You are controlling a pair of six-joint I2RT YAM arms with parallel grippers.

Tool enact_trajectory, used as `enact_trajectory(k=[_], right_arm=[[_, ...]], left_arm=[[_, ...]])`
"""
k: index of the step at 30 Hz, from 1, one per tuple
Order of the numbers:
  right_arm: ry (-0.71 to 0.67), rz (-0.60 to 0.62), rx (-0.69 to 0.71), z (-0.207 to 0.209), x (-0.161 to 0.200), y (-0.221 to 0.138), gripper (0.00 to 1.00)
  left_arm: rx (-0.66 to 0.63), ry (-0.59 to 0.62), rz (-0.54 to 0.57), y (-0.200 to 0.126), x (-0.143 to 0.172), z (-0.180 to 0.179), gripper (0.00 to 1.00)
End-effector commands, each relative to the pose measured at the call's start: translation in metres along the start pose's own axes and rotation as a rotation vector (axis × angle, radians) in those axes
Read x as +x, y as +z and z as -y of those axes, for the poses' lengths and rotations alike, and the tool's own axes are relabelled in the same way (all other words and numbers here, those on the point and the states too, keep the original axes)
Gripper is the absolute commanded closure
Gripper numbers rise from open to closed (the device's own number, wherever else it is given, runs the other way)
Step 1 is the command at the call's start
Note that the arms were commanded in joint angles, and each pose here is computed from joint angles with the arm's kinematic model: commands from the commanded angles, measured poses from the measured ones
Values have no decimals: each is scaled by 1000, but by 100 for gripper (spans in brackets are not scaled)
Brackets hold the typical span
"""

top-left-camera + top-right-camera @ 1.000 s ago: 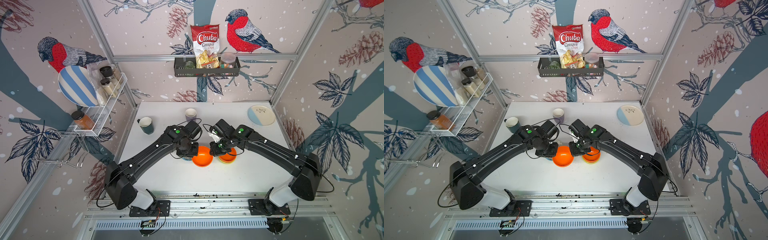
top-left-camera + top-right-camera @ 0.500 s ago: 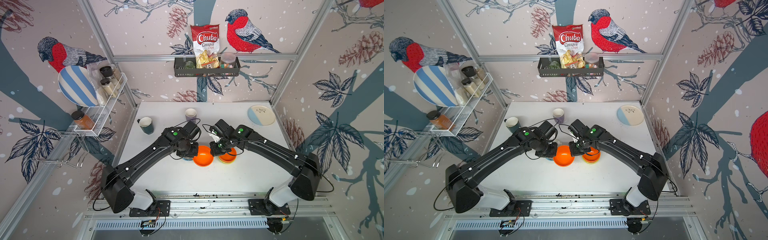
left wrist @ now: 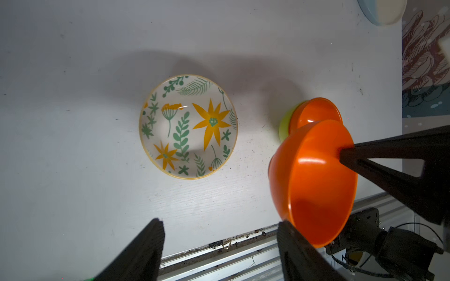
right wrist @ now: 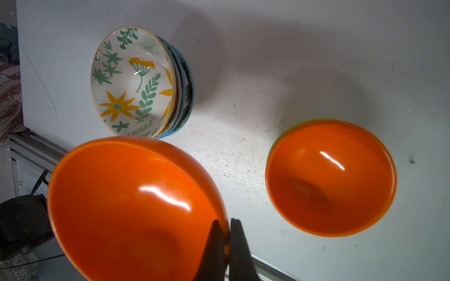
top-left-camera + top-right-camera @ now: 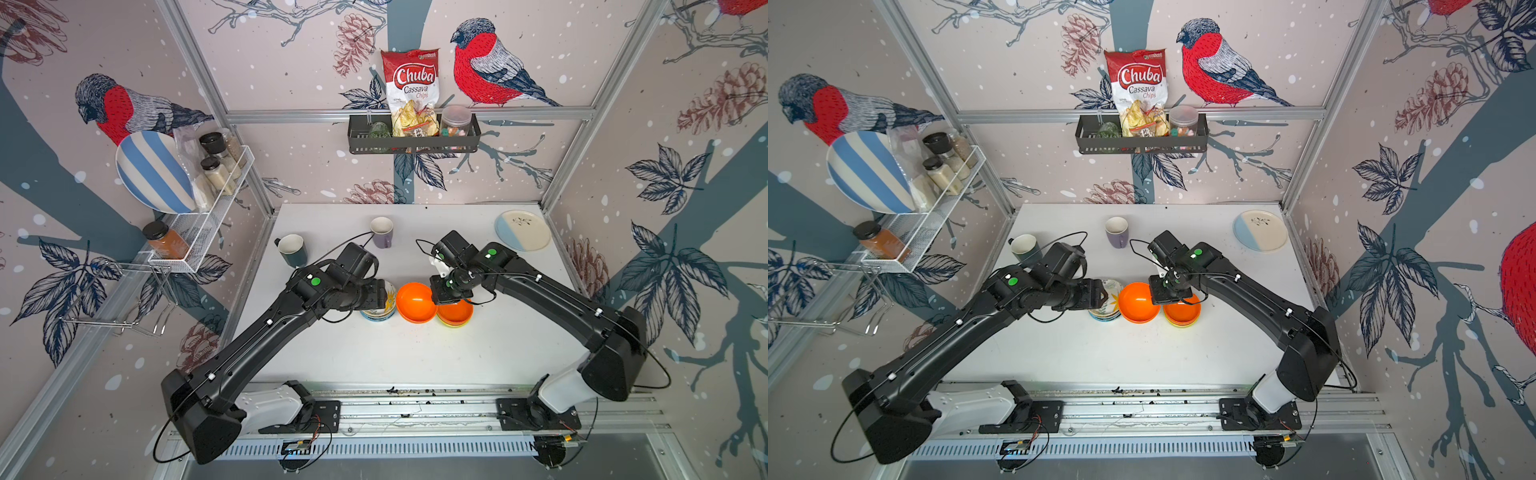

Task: Stack the bowls
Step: Pick up the bowl from the center of the board, then place the bowl on the bowl.

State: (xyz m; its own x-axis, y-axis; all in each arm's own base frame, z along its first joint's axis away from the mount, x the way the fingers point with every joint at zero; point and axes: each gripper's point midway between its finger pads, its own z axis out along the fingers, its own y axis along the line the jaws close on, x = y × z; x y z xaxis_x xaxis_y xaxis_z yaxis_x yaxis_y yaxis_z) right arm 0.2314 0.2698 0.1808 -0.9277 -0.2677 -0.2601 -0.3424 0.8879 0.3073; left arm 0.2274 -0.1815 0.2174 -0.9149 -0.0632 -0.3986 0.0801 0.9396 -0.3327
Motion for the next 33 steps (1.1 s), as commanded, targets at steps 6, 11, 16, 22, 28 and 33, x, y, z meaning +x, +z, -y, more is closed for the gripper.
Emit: enact_trajectory(k=[6, 11, 16, 22, 28, 33], right_arm=[[117, 66, 65, 56, -11, -25, 100], [229, 103, 114, 89, -12, -32, 100], [295, 115, 142, 112, -5, -33, 100], [341, 117, 177, 128, 5, -28, 100], [354, 100, 154, 129, 11, -15, 100], [352, 74, 135, 126, 9, -4, 100]], left_arm=[[-138, -102, 48, -11, 9, -71, 25], [-193, -119, 46, -11, 20, -96, 25], [-214, -126, 52, -11, 26, -107, 25], [-210, -122, 51, -9, 25, -107, 25], [-210, -123, 43, -6, 27, -108, 25], [-213, -123, 35, -3, 27, -109, 25]])
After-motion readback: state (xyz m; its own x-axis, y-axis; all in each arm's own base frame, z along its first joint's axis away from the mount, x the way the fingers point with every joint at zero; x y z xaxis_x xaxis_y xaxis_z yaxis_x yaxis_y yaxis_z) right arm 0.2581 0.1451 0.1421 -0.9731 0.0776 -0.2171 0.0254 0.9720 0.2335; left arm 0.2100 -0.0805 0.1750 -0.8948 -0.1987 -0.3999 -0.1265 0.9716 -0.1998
